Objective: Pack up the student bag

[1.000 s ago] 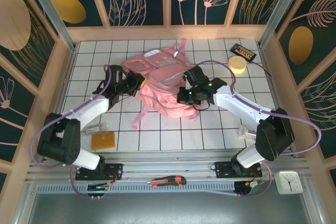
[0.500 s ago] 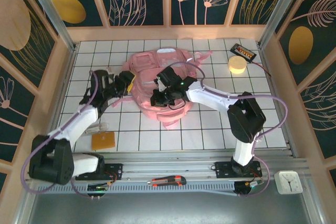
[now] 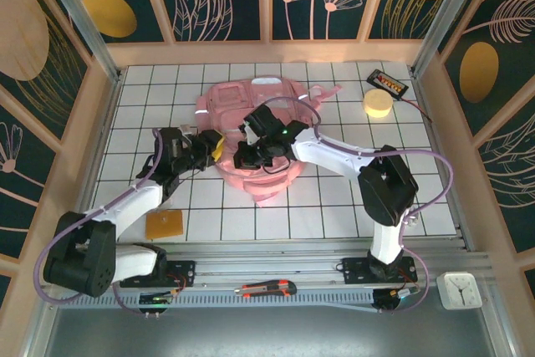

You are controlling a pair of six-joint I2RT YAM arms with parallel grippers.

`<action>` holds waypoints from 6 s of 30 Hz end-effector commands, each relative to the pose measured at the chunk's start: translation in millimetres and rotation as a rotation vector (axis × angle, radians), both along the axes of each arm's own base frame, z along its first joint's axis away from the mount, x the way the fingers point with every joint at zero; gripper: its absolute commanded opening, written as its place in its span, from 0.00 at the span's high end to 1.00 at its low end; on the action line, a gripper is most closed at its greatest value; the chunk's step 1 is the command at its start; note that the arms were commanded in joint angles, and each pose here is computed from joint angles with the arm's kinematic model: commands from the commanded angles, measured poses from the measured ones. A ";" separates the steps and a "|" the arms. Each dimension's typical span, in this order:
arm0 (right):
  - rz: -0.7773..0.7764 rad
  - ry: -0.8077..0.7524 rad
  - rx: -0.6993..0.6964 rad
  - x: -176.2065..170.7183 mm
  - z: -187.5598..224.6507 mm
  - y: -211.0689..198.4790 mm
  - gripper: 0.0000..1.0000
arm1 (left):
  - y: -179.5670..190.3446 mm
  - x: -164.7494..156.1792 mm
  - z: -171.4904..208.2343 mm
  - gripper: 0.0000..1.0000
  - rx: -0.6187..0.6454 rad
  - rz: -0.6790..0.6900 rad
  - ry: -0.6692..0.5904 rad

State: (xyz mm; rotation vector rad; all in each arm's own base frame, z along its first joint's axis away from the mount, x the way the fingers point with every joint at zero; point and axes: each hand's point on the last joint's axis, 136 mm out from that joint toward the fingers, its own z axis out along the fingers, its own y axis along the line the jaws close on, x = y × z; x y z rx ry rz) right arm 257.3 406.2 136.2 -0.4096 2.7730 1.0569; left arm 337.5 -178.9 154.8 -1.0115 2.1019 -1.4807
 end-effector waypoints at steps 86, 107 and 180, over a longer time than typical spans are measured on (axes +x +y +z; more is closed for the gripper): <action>-0.016 -0.044 -0.009 0.4 28.1 -53.6 1.00 | 42.0 -17.6 30.3 0.37 0.141 -0.052 -0.071; 0.038 -0.098 0.080 -9.9 72.0 0.2 1.00 | -2.0 -37.4 30.1 0.40 -0.092 -0.044 -0.030; 0.417 -1.091 -0.048 23.1 24.3 -148.9 0.24 | 20.8 -31.9 15.6 1.00 -0.057 -0.048 -0.008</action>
